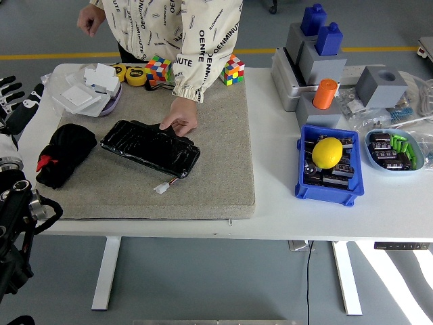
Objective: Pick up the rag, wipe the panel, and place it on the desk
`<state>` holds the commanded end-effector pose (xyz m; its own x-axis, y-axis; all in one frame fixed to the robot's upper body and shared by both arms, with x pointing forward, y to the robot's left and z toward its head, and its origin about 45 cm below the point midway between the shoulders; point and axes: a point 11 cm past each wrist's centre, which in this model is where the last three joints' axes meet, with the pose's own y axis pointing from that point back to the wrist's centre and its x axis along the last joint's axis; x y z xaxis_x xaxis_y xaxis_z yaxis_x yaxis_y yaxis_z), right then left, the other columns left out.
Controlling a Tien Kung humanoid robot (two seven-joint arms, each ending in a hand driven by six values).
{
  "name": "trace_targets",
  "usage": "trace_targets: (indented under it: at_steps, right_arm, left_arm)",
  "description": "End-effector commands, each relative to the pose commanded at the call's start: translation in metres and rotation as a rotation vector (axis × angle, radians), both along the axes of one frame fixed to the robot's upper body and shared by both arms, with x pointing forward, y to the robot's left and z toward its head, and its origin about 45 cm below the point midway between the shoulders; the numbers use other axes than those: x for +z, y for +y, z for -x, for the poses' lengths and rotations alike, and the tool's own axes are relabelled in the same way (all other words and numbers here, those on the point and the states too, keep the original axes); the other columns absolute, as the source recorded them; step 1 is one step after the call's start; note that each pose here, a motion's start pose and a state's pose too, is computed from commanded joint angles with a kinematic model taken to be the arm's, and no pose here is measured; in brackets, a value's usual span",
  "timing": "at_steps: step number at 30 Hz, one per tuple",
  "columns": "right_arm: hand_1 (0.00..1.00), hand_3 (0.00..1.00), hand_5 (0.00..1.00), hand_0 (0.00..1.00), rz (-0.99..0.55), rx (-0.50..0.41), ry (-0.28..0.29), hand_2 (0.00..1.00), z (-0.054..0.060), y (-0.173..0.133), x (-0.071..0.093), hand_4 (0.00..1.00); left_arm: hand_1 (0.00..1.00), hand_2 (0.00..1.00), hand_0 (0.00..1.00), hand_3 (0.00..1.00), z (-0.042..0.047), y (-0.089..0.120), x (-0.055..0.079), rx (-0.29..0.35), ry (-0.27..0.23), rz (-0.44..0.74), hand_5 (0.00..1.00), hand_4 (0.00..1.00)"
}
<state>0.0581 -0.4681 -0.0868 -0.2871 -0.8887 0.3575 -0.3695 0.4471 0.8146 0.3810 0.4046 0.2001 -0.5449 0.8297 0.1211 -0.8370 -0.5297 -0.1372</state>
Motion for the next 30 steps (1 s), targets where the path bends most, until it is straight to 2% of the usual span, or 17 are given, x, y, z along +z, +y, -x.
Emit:
trace_targets:
  at_steps: [23, 30]
  right_arm:
    - [0.550, 0.521, 0.349, 0.520, 0.008, -0.001, -0.016, 0.489, -0.008, -0.003, 0.003, 0.848]
    - [0.550, 0.520, 0.350, 0.522, 0.010, -0.001, -0.020, 0.489, -0.009, -0.005, 0.004, 0.847]
  left_arm:
    - [0.596, 0.620, 0.481, 0.634, -0.0072, -0.004, 0.019, -0.025, -0.051, -0.002, 0.265, 0.970]
    - [0.596, 0.621, 0.482, 0.634, -0.0078, -0.005, 0.020, -0.028, -0.049, -0.003, 0.263, 0.970]
